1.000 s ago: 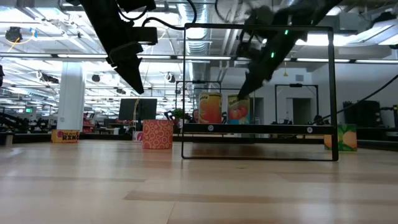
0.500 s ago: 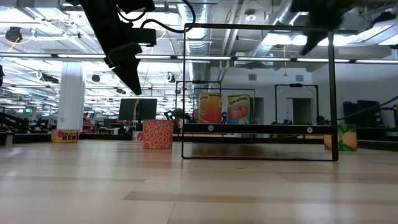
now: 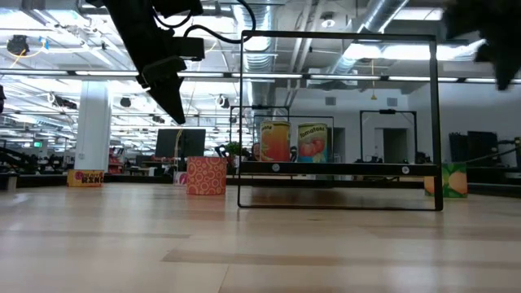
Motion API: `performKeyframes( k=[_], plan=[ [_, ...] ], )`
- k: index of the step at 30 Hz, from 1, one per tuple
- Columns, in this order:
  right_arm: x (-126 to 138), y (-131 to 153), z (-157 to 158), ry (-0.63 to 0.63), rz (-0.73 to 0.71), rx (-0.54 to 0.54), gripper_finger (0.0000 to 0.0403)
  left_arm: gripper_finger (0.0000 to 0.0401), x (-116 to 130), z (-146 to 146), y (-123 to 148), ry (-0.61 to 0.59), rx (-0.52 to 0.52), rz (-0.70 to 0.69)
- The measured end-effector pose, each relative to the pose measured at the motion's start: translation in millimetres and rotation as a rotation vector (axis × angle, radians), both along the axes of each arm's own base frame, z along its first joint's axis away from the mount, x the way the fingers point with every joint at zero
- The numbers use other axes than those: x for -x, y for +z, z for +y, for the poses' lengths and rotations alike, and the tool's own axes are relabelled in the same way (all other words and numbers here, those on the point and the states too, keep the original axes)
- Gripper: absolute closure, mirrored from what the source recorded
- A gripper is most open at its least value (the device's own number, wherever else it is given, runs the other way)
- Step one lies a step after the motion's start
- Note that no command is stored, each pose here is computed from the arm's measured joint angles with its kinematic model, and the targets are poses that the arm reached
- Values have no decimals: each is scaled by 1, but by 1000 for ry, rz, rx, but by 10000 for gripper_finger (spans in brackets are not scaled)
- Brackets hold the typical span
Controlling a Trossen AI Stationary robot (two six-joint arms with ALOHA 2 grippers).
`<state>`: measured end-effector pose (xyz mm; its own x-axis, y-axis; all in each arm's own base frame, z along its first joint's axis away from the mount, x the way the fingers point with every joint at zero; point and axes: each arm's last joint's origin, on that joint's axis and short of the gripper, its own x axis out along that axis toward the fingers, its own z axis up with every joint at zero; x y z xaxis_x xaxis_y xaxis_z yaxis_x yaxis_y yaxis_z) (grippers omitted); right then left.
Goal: Pick and place cans onto a shelf
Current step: Put the canned pears on the shelf
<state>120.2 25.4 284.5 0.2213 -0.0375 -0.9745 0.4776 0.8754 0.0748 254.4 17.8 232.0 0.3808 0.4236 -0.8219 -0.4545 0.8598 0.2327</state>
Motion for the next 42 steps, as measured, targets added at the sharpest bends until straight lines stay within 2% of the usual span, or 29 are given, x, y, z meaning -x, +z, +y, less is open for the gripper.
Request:
performKeyframes(
  k=[4, 7, 10, 14, 19, 24, 32, 42],
  plan=[
    [3, -25, 12, 33, 103, 17, 375, 401, 0, 0, 0, 0, 1, 0],
    [4, -35, 20, 58, 143, 35, 375, 401, 0, 0, 0, 1, 1, 0],
    [3, -35, 27, 92, 117, 39, 375, 401, 0, 0, 0, 1, 1, 0],
    [-2, -34, 39, 142, 33, -13, 371, 401, 0, 0, 0, 2, 1, -1],
    [-4, -32, 51, 210, -24, -77, 338, 401, 0, 0, 0, 7, 3, -3],
    [-3, -32, 52, 212, -22, -76, 287, 401, 0, 0, 0, 9, 3, -4],
    [-5, -39, 52, 214, 37, 16, 232, 401, -1, 0, 0, 10, 1, -10],
    [-22, -58, 62, 299, 158, 126, 238, 401, -3, 0, -2, 10, 2, -4]
  ],
)
